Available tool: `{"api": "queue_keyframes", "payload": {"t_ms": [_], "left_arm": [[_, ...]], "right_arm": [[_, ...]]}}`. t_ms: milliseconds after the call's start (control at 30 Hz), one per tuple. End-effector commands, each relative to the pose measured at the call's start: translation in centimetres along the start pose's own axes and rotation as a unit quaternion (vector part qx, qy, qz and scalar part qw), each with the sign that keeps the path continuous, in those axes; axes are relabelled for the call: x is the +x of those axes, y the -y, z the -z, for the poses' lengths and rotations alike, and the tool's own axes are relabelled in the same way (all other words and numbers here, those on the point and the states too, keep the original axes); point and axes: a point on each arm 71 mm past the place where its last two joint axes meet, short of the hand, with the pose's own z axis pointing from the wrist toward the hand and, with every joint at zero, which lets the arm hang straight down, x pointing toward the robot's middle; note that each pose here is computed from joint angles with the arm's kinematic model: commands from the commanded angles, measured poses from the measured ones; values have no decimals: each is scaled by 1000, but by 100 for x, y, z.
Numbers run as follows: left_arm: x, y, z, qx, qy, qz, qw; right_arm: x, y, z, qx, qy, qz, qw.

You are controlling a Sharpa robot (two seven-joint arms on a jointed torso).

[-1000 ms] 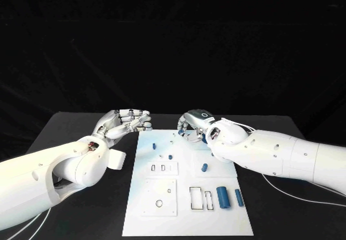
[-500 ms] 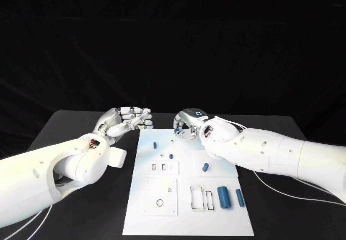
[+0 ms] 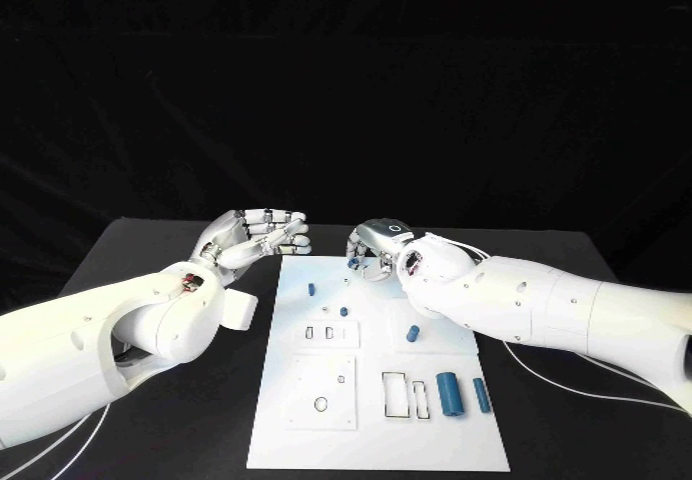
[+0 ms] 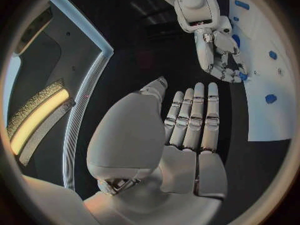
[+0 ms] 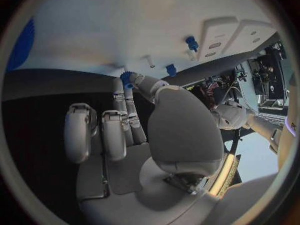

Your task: Assemble the parts on the task board

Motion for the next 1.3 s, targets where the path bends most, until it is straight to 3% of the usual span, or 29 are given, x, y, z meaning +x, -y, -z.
{"api": "queue_keyframes", "payload": {"t_ms": [33, 900, 1100, 1300], "left_arm": [[23, 28, -16, 5, -10, 3, 1000], [9, 43, -21, 6, -8, 2, 1000], [-12, 45, -18, 6, -6, 1, 1000], [-54, 43, -12, 6, -2, -1, 1000]], "right_arm": [[38, -21, -2, -7, -19, 2, 1000], [56, -15, -24, -6, -17, 4, 1000], [17, 82, 91, 0, -8, 1, 1000], [-128, 287, 356, 20, 7, -27, 999]]}}
